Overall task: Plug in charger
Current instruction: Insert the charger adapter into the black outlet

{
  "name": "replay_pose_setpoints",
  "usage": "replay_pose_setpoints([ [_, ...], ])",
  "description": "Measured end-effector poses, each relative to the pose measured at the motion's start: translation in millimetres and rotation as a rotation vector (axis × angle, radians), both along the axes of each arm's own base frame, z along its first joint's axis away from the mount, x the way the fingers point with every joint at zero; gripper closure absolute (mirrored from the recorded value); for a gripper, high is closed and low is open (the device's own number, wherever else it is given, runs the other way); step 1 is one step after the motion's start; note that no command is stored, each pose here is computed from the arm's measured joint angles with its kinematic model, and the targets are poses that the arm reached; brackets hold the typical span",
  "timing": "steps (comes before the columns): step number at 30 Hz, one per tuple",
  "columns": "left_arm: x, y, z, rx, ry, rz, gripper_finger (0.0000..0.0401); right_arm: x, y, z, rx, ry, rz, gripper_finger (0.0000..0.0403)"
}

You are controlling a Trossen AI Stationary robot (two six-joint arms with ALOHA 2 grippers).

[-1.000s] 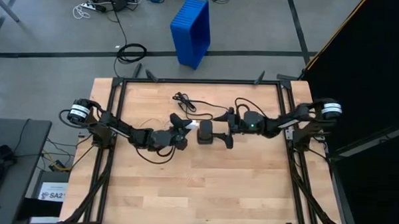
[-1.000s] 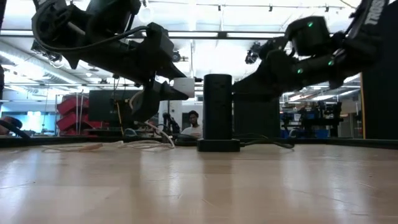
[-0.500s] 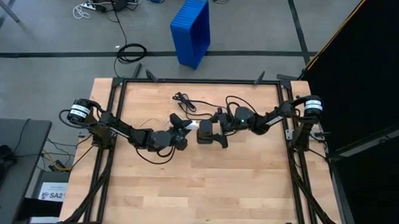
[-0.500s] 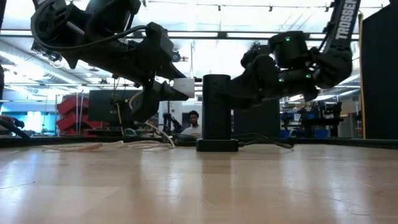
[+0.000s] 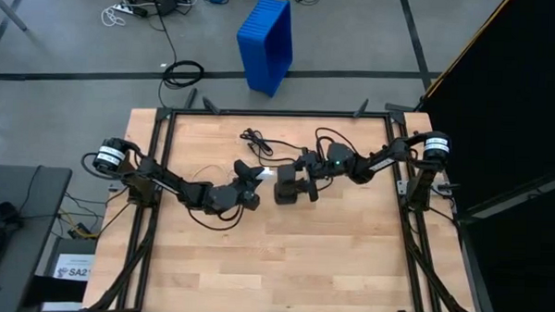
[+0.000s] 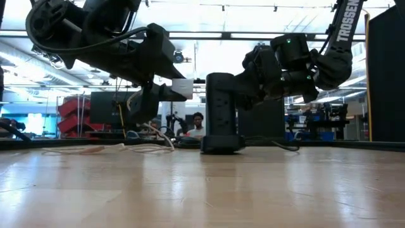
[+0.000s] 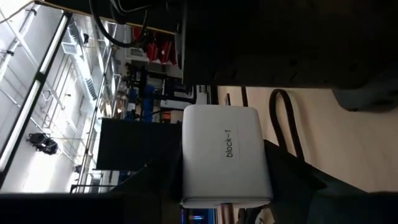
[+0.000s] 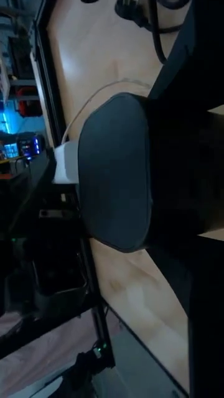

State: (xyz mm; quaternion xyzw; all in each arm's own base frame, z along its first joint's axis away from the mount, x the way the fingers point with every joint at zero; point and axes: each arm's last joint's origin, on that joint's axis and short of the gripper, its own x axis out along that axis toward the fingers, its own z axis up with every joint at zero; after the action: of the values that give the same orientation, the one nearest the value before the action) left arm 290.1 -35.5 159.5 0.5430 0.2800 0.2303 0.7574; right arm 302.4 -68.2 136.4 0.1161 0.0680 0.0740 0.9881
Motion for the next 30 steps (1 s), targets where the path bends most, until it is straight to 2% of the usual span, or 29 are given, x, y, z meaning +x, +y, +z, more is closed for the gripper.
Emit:
replay_pose_setpoints([
  [6, -0.1, -4.8, 0.4, -0.002, -0.001, -0.034, 0.0244, 0.0, 0.1, 0.1, 0.048, 0.008, -0.004, 0.0176],
  [15, 2.3, -6.9, 4.7, -0.036, -0.054, -0.108, 0.0244, 0.2, 1.1, 0.3, 0.053, 0.007, -0.009, 0.0176],
  [19, 2.1, -6.7, 4.6, -0.033, -0.052, -0.1, 0.0244, 0.3, 1.3, 0.7, 0.064, 0.005, -0.006, 0.0176],
  [25, 0.5, -4.6, 4.1, 0.009, -0.029, -0.025, 0.0244, 0.1, 2.3, 0.7, 0.107, 0.012, 0.021, 0.0176],
  [30, 1.4, -5.7, 3.9, -0.02, -0.042, -0.069, 0.0244, 0.1, 2.3, 0.8, 0.114, 0.012, 0.02, 0.0176],
])
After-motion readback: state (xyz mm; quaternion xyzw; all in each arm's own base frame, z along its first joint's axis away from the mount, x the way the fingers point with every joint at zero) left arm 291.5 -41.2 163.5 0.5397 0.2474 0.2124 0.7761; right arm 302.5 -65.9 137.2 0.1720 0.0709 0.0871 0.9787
